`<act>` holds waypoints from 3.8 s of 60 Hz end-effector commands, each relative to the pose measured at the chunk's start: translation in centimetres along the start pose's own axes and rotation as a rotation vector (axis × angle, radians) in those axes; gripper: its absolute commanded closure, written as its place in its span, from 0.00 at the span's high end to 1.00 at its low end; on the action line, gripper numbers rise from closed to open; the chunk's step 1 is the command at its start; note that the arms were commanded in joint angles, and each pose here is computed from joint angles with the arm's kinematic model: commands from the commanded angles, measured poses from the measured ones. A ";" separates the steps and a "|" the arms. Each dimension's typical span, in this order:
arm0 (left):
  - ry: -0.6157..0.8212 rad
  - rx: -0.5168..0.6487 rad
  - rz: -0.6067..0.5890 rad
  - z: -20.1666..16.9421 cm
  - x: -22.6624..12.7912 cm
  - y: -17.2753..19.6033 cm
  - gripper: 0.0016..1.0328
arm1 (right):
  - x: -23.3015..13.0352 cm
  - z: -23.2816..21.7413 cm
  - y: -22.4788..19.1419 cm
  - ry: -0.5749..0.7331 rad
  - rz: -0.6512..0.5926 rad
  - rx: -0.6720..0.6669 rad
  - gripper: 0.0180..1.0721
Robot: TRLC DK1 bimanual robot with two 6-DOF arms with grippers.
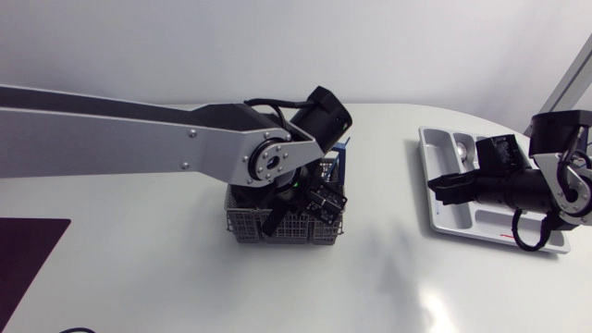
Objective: Sort the cutlery from the basket into the organizer compartments.
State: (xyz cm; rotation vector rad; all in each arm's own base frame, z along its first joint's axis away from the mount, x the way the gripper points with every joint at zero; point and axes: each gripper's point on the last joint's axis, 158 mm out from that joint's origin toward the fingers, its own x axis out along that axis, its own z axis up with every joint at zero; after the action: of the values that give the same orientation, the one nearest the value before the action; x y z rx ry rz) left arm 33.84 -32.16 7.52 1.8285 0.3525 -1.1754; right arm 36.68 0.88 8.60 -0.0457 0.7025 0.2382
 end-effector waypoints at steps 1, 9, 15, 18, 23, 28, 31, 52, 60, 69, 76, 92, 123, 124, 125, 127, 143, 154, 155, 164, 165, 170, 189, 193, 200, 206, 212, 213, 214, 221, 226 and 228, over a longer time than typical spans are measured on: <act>-0.004 -0.017 0.042 -0.6 -1.5 1.3 0.03 | -0.3 -0.4 0.3 -0.001 0.000 -0.016 0.63; -0.019 -0.043 0.100 -0.6 -4.1 2.3 0.03 | -0.9 -0.1 0.5 -0.013 -0.002 -0.019 0.63; -0.027 -0.050 0.119 -0.5 -5.5 2.0 0.03 | -1.3 0.0 0.7 -0.021 0.000 -0.025 0.63; -0.027 -0.056 0.129 -0.7 -6.2 1.9 0.03 | -1.6 0.1 1.0 -0.024 0.002 -0.029 0.63; -0.022 -0.076 0.153 -1.1 -7.1 1.9 0.03 | -2.4 0.6 1.3 -0.045 0.000 -0.039 0.63; -0.036 -0.127 0.200 -1.2 -8.9 2.5 0.03 | -3.7 1.1 1.7 -0.071 -0.002 -0.053 0.63; -0.049 -0.177 0.243 -1.4 -10.2 3.4 0.03 | -4.7 1.5 2.3 -0.090 0.009 -0.074 0.63; -0.174 -0.632 0.363 -1.4 -14.8 7.0 0.03 | -10.6 2.4 9.1 -0.247 0.144 -0.245 0.63; -0.223 -0.797 0.326 0.0 -14.1 7.2 0.03 | -11.8 2.7 11.7 -0.301 0.207 -0.313 0.63; -0.328 -0.962 0.272 1.7 -13.9 8.7 0.04 | -12.3 3.2 13.6 -0.349 0.226 -0.393 0.63; -0.379 -1.061 0.230 2.9 -14.0 9.6 0.04 | -12.2 3.5 14.7 -0.375 0.208 -0.459 0.63; -0.462 -1.246 0.121 3.9 -14.6 11.1 0.04 | -11.2 3.6 16.3 -0.419 0.134 -0.581 0.59; -0.474 -1.348 -0.046 5.7 -14.2 10.2 0.04 | -9.8 4.7 17.9 -0.467 -0.002 -0.715 0.43; -0.474 -1.348 -0.046 5.6 -14.2 10.2 0.04 | -9.8 4.8 17.9 -0.468 -0.004 -0.717 0.42; -0.477 -1.347 -0.048 5.7 -14.3 10.2 0.04 | -9.8 4.8 17.8 -0.469 -0.009 -0.717 0.42; -0.475 -1.349 -0.056 5.7 -14.1 10.1 0.04 | -9.8 4.9 17.9 -0.471 -0.011 -0.719 0.42; -0.446 -1.356 -0.084 5.9 -12.9 9.7 0.03 | -9.8 5.1 18.3 -0.475 -0.022 -0.732 0.26; -0.430 -1.359 -0.095 5.8 -12.2 9.6 0.03 | -9.3 4.9 18.3 -0.460 -0.032 -0.738 0.20; -0.428 -1.359 -0.097 5.8 -12.1 9.5 0.03 | -9.2 4.9 18.2 -0.458 -0.033 -0.738 0.17; -0.432 -1.361 -0.096 5.8 -12.2 9.7 0.03 | -8.6 4.6 18.3 -0.436 -0.033 -0.747 0.07; -0.434 -1.360 -0.096 5.9 -12.3 9.7 0.03 | -8.5 4.5 18.3 -0.434 -0.033 -0.748 0.07; -0.433 -1.359 -0.102 6.1 -12.2 9.6 0.04 | -8.4 4.5 18.3 -0.428 -0.034 -0.750 0.06; -0.437 -1.365 -0.102 5.9 -12.4 9.7 0.36 | -8.2 4.0 18.3 -0.406 -0.025 -0.759 0.05; -0.447 -1.373 -0.085 5.3 -12.9 10.2 0.58 | -8.4 3.9 18.3 -0.407 -0.021 -0.761 0.05; -0.467 -1.394 -0.043 3.9 -13.9 11.1 0.95 | -8.6 3.4 18.2 -0.396 -0.003 -0.767 0.05; -0.490 -1.423 0.016 1.9 -15.0 12.2 0.96 | -8.8 2.8 17.6 -0.381 0.009 -0.766 0.05; -0.497 -1.440 0.067 0.0 -15.9 12.6 0.96 | -8.7 2.2 16.1 -0.352 0.022 -0.749 0.05; -0.493 -1.443 0.076 -0.3 -16.1 12.5 0.96 | -8.6 2.1 15.7 -0.347 0.020 -0.746 0.05; -0.488 -1.446 0.083 -0.7 -16.1 12.5 0.96 | -8.6 2.0 15.5 -0.343 0.022 -0.746 0.05; -0.450 -1.454 0.129 -3.3 -16.1 11.9 0.96 | -8.1 1.4 13.0 -0.309 0.042 -0.719 0.05; -0.405 -1.454 0.135 -5.3 -15.4 10.4 0.96 | -7.4 0.7 9.7 -0.276 0.049 -0.695 0.05; -0.388 -1.458 0.133 -5.9 -15.1 9.7 0.96 | -7.1 0.4 8.7 -0.267 0.047 -0.692 0.05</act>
State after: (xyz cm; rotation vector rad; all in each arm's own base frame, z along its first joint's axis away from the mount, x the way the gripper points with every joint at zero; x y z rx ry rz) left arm 35.81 -31.12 28.12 0.3050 0.5787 -0.7614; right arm 29.48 10.08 15.90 -0.6210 0.2762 0.5223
